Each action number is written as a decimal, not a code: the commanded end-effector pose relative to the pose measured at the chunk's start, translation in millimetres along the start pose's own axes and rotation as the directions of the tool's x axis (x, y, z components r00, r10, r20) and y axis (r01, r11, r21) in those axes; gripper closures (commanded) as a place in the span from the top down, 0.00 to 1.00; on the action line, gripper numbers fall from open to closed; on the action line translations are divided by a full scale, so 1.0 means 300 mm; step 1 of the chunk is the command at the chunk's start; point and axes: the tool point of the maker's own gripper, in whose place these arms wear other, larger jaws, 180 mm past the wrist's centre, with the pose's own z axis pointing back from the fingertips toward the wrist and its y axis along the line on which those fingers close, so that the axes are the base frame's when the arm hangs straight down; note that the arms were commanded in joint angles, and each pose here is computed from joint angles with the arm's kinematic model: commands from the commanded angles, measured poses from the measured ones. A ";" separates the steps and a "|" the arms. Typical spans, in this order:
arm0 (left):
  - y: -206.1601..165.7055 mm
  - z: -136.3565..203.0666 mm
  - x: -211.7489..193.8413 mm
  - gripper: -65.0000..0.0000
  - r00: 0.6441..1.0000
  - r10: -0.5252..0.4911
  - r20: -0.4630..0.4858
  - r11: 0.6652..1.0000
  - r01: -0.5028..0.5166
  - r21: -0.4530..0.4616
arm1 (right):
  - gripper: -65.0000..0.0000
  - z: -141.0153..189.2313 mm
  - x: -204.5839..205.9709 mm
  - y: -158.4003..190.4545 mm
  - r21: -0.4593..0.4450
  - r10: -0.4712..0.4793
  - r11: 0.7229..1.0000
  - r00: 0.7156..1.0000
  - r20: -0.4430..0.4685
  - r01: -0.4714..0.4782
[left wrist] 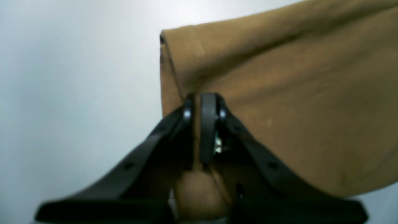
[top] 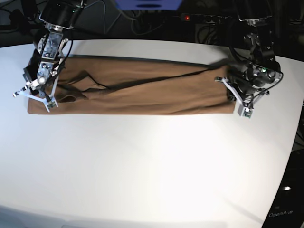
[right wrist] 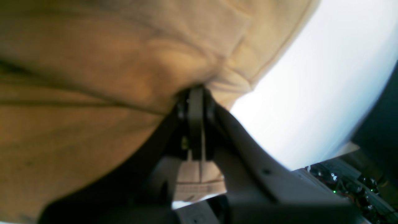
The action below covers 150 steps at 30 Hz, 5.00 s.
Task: Fold the T-shirt properly
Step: 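Release the strip with the left gripper and lift it away, then lower the left gripper and pinch the strip's end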
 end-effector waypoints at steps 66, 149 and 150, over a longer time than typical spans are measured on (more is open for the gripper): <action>0.262 0.204 -0.031 0.64 0.977 0.073 -0.199 0.987 -0.043 0.152 | 0.00 0.007 0.032 0.071 0.052 0.006 0.999 1.000 0.029 -0.008; -0.062 -0.041 -0.163 0.06 0.925 0.156 -0.347 0.949 -0.238 -0.206 | 0.00 -0.040 0.026 0.195 0.150 0.015 0.988 0.999 0.042 -0.021; -0.073 -0.046 -0.150 0.06 0.927 0.157 -0.342 0.948 -0.239 -0.212 | 0.00 -0.040 0.026 0.195 0.150 0.015 0.988 0.999 0.042 -0.021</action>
